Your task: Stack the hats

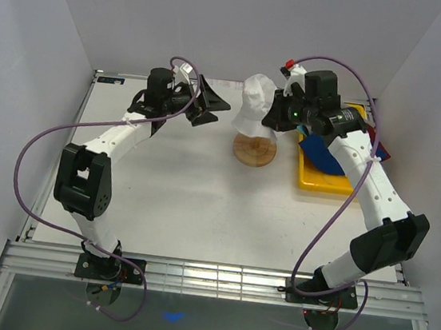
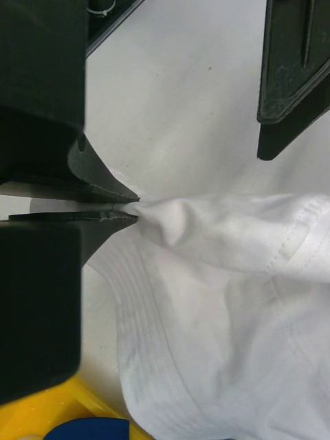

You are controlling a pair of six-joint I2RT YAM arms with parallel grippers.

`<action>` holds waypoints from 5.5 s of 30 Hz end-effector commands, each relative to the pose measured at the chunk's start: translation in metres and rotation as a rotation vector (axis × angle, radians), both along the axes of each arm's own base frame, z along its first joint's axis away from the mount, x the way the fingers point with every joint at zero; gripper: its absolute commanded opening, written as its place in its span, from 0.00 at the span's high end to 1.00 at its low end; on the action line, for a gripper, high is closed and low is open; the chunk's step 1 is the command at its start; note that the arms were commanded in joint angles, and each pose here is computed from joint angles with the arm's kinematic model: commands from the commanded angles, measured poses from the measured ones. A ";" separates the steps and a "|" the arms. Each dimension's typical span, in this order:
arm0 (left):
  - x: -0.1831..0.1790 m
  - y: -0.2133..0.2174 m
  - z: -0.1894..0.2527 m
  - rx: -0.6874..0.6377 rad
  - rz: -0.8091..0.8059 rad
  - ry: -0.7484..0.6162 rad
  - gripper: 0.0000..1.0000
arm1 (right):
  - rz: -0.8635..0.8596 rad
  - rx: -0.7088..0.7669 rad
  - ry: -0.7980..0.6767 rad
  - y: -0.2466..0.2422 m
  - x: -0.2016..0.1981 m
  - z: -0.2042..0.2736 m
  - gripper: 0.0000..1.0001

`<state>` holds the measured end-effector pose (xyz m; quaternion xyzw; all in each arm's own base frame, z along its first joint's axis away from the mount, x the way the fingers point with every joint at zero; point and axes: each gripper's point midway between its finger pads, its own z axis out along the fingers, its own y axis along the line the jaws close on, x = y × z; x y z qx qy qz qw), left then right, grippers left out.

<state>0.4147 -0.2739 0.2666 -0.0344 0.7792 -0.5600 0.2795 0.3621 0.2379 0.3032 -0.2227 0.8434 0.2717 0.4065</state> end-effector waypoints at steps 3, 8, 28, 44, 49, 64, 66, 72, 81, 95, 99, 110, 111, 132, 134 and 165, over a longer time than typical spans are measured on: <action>-0.004 -0.004 -0.004 -0.002 0.001 -0.006 0.05 | -0.106 -0.033 -0.076 -0.022 0.003 0.000 0.92; -0.005 -0.009 -0.013 0.006 -0.006 0.009 0.06 | -0.142 -0.066 -0.053 -0.031 0.000 -0.024 0.92; -0.003 -0.010 -0.034 0.044 -0.005 0.044 0.09 | -0.141 -0.083 -0.012 -0.037 -0.013 -0.065 0.47; 0.005 -0.008 -0.055 0.086 0.013 0.057 0.21 | -0.278 -0.082 -0.055 -0.045 0.020 -0.018 0.23; 0.009 -0.007 -0.083 0.129 0.031 0.112 0.29 | -0.285 -0.064 -0.045 -0.032 0.045 -0.008 0.35; 0.025 -0.011 -0.129 0.183 0.080 0.187 0.49 | -0.217 -0.099 0.003 -0.011 0.049 -0.032 0.50; 0.026 -0.012 -0.133 0.186 0.082 0.194 0.51 | -0.202 -0.103 0.004 -0.007 0.047 -0.034 0.51; 0.027 -0.012 -0.140 0.195 0.088 0.207 0.54 | -0.169 -0.149 -0.020 0.005 0.044 -0.036 0.52; 0.024 -0.010 -0.142 0.207 0.085 0.207 0.55 | -0.219 -0.231 -0.037 0.000 0.043 -0.043 0.49; 0.017 0.005 -0.144 0.298 0.109 0.190 0.55 | -0.194 -0.211 -0.094 0.007 0.052 -0.020 0.37; 0.013 0.014 -0.146 0.329 0.120 0.194 0.53 | -0.240 -0.237 -0.127 -0.003 0.057 -0.010 0.35; -0.001 0.047 -0.121 0.427 0.157 0.134 0.39 | -0.522 -0.242 -0.025 -0.114 0.079 0.000 0.35; -0.004 0.048 -0.111 0.425 0.157 0.113 0.37 | -0.533 -0.231 0.016 -0.123 0.079 -0.011 0.36; -0.048 0.045 -0.004 0.295 0.098 -0.064 0.30 | -0.792 -0.203 0.401 -0.239 0.159 -0.177 0.45; -0.048 0.045 0.000 0.288 0.096 -0.067 0.30 | -0.796 -0.212 0.410 -0.241 0.156 -0.180 0.58; -0.059 -0.032 0.122 -0.115 -0.032 -0.240 0.12 | -0.553 0.165 -0.054 -0.184 0.059 0.099 0.92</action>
